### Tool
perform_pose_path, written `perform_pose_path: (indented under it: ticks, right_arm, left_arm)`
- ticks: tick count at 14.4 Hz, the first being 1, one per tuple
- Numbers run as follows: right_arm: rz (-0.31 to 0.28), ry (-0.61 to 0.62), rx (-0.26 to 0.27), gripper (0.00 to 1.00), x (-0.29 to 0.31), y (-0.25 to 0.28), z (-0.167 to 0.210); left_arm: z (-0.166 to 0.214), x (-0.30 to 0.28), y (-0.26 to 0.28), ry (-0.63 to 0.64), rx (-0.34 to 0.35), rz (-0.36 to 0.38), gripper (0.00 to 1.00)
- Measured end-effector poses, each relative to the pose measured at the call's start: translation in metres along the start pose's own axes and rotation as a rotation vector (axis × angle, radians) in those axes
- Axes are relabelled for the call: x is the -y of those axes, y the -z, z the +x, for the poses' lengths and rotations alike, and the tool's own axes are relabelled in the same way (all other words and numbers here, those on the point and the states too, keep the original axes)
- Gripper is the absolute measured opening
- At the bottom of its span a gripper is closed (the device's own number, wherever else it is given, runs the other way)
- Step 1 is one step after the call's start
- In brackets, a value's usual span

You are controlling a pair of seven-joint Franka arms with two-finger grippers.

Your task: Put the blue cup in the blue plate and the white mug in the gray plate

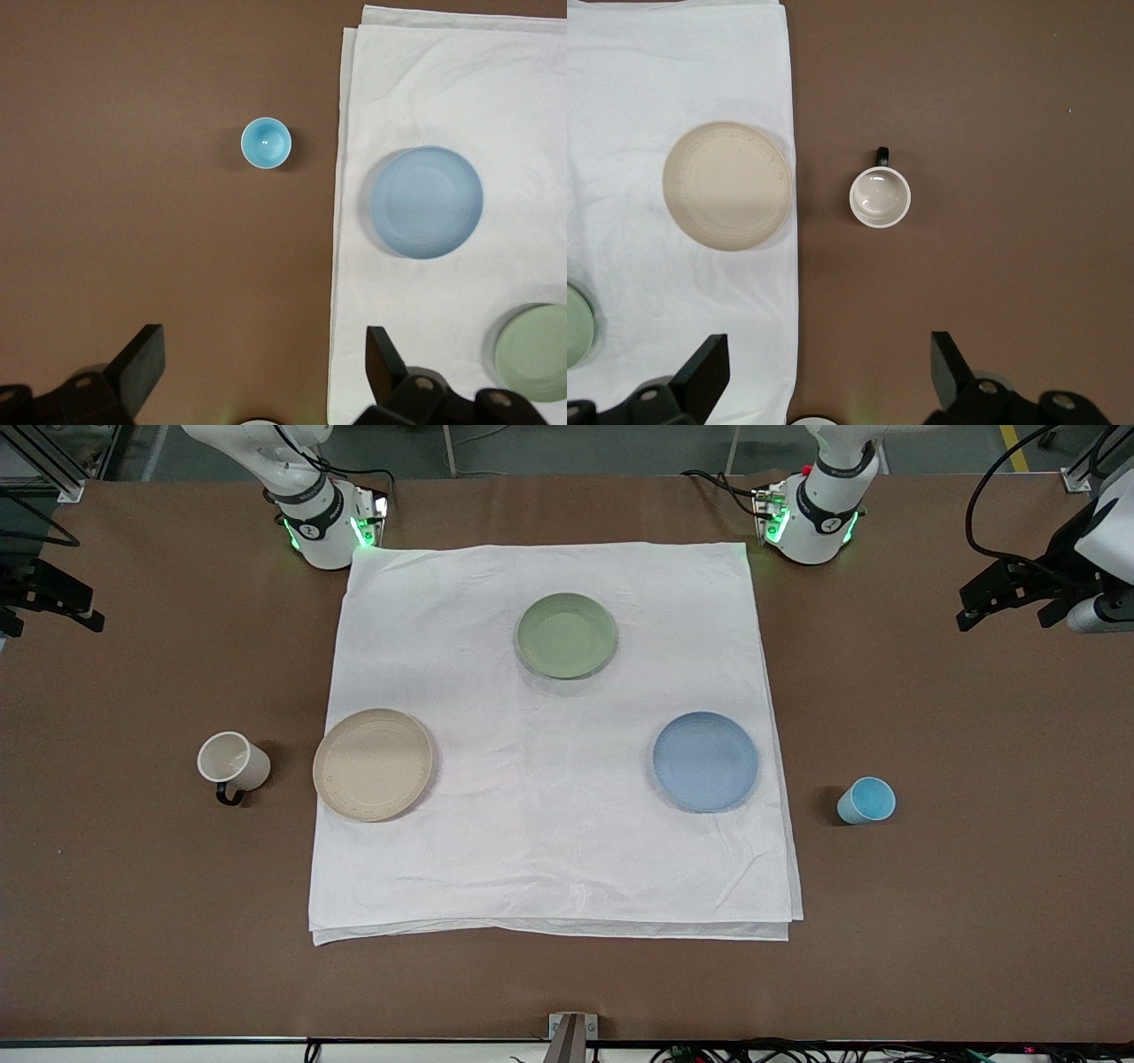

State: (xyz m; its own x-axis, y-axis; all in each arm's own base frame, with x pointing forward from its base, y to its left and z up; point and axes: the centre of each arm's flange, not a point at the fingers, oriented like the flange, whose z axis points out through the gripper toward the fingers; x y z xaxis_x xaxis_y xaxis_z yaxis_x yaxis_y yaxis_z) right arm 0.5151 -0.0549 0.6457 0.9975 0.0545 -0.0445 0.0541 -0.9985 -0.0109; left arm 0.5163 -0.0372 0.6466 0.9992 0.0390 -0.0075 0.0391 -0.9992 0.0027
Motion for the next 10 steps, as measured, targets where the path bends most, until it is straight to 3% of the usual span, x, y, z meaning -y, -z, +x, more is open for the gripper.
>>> perform_pose_path:
  ticks: [6, 10]
  right_arm:
    - [0.000, 0.007, 0.007, 1.00, 0.003, -0.004, 0.001]
    - [0.001, 0.009, 0.021, 1.00, 0.003, -0.016, 0.011]
  left_arm:
    - [0.010, 0.006, -0.008, 0.010, 0.011, 0.009, 1.00]
    - [0.054, 0.032, -0.067, 0.044, 0.058, 0.035, 1.00]
